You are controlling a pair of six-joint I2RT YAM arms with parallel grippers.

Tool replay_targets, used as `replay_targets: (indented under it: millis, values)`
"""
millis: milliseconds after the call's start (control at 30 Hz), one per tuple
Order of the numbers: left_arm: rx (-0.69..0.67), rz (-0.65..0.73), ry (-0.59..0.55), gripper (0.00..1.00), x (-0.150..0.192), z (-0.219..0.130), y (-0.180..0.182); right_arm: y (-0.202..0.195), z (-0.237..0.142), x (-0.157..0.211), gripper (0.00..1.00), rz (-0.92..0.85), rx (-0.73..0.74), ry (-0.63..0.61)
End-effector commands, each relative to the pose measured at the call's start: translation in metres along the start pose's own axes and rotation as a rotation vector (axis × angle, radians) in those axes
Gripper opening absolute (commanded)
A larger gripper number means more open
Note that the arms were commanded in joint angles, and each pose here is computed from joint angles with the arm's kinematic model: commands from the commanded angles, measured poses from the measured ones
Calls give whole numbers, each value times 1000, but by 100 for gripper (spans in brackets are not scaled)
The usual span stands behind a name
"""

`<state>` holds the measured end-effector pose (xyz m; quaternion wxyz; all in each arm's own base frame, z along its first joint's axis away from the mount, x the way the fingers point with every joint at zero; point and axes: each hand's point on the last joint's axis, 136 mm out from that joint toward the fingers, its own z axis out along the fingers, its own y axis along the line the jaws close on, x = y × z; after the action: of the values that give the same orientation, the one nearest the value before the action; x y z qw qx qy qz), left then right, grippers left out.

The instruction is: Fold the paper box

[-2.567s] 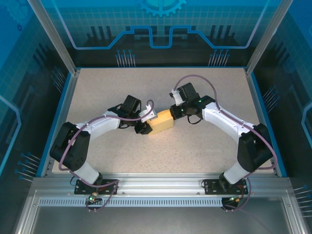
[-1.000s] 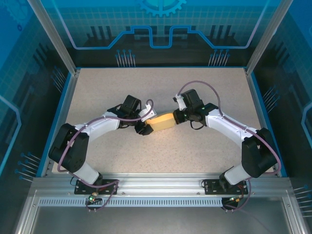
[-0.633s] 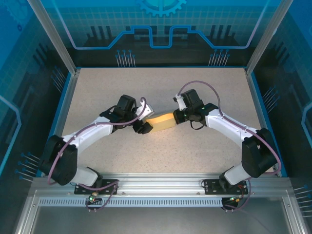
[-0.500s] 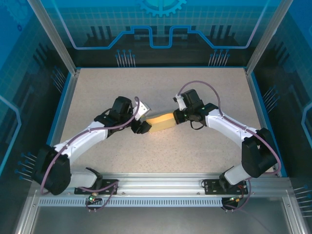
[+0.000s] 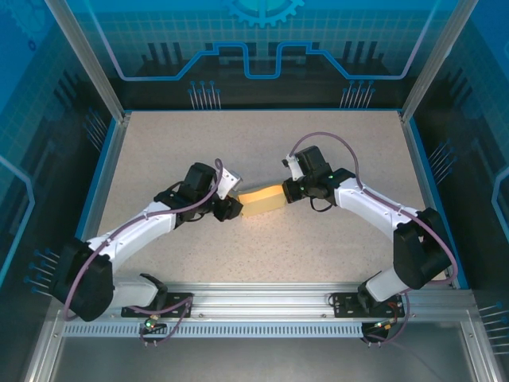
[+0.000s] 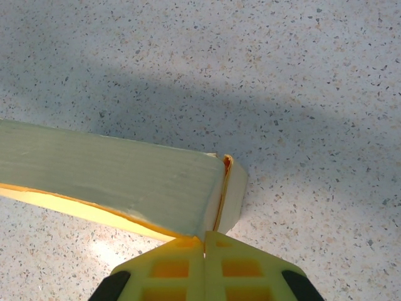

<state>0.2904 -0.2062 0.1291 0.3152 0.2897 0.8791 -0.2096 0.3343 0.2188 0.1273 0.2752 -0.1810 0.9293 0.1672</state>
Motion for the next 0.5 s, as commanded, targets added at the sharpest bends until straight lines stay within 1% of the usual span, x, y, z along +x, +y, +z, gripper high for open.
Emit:
replay_targets:
  millis: [0,233,467]
  values:
    - [-13,-1,31,40,1,3,2,8,0,-4,0,-19,-21,-5]
    - [-29,-3,11,28,-6,8,6,8,1,-3,0,-17,-20,0]
    - [-38,-9,-3,23,-10,11,9,9,2,-3,0,-17,-26,2]
